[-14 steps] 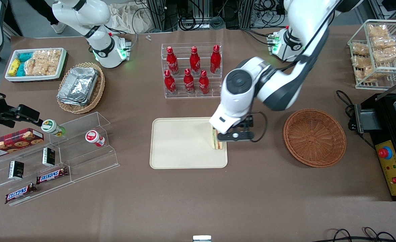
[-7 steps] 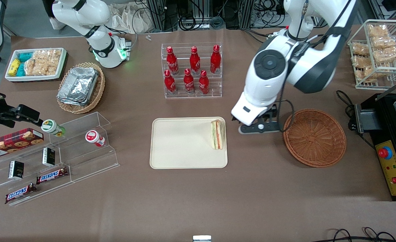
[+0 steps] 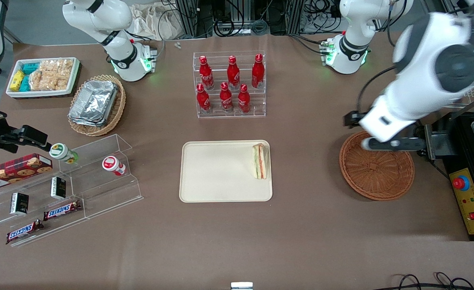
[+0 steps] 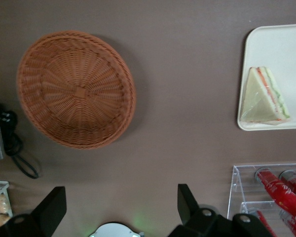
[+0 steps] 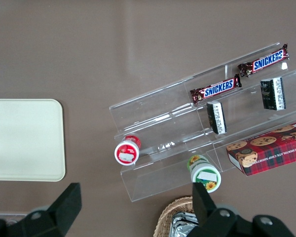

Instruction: Place sandwich from basket to tray

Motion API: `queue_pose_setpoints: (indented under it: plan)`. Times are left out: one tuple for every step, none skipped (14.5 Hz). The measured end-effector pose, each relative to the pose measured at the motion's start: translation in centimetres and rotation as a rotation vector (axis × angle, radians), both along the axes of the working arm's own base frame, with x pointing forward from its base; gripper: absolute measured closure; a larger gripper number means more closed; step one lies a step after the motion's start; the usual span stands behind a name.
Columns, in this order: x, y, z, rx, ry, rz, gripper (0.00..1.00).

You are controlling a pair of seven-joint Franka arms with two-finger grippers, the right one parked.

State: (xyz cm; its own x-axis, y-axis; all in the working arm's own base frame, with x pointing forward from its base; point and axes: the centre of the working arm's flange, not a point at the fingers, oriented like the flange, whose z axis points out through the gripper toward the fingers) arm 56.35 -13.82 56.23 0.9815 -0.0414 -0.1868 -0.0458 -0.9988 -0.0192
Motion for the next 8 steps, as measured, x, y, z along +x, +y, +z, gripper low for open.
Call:
queue_pose_setpoints:
  plan:
    - [-0.3,2.2,1.1,-0.005,0.001,0.008,0.0]
    - [-0.8,3.9,2.2,-0.008,-0.001,0.011,0.0]
    - [-1.6,5.1,3.5,-0.008,-0.003,0.012,0.0]
    - [-2.5,5.9,4.8,-0.007,-0.009,0.014,0.0]
    - [-3.4,6.2,6.0,-0.006,-0.017,0.016,0.0]
    - [-4.1,6.3,7.0,-0.005,-0.026,0.016,0.0]
    - [-4.6,6.2,7.6,-0.005,-0.036,0.014,0.0]
    - [-4.9,6.0,7.9,-0.005,-0.042,0.01,0.0]
